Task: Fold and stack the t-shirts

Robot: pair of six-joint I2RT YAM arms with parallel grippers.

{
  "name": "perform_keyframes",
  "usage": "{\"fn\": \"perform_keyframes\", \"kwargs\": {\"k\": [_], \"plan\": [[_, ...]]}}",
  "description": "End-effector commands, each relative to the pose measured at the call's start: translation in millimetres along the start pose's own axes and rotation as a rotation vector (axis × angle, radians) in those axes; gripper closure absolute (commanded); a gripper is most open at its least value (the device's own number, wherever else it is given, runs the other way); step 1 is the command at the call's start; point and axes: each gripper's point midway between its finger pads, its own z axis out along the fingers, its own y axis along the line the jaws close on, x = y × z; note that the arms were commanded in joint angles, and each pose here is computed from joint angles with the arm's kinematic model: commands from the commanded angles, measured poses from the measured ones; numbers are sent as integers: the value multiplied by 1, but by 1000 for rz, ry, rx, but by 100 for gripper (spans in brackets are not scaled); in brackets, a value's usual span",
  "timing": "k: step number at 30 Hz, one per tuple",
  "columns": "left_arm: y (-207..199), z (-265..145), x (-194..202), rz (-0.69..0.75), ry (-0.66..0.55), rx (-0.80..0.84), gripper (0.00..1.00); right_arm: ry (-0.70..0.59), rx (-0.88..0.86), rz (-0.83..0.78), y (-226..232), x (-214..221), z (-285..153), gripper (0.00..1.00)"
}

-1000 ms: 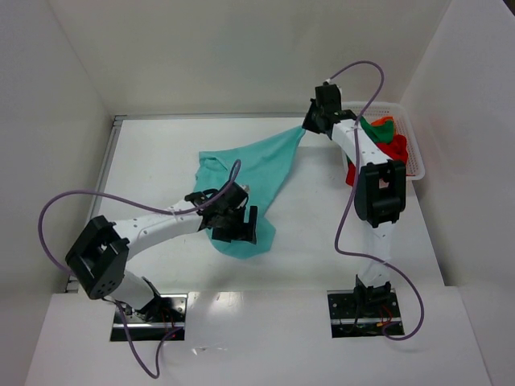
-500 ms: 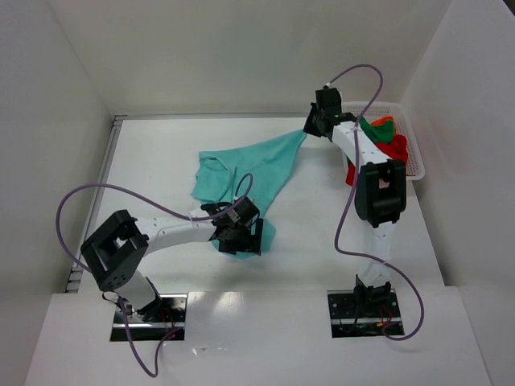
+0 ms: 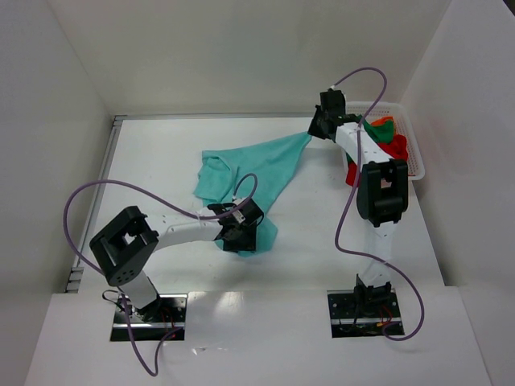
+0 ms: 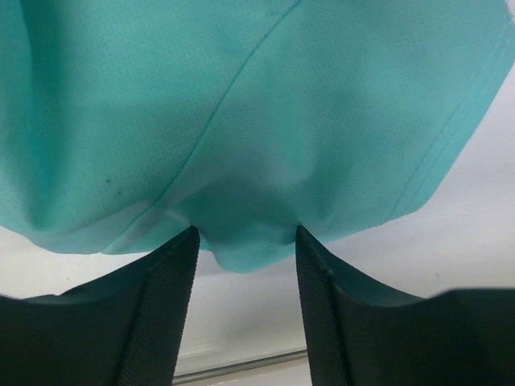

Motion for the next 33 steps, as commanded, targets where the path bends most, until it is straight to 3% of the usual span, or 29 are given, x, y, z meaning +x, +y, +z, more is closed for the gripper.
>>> {"fn": "perform_keyframes", "kwargs": {"k": [1,2,6,7,14,24,33], "plan": [[9,11,-1,-7,-21,-54,41,-115,-18,-5,8,-38,-24,100],[12,11,-1,-5,-25,-71,46,-107,-14,-6,6,-35,-23,100],[19,10,-1,-11,-28,-101,83,-103,-22,-6,8,-34,-23,100],[14,6,-5,-14,-41,-86,100,-95,-18,-7,6,-30,-21,100],[19,-32,-29,-52,-165,-98,100,-104,-12,-6,4,-31,-26,100],[27,-140,-96,-121,-418,53,100,-181,-22,19,-2,-63,-59,100],[52,-179,-118,-134,-520,71,100,-248,-67,33,8,-84,-106,100]]}}
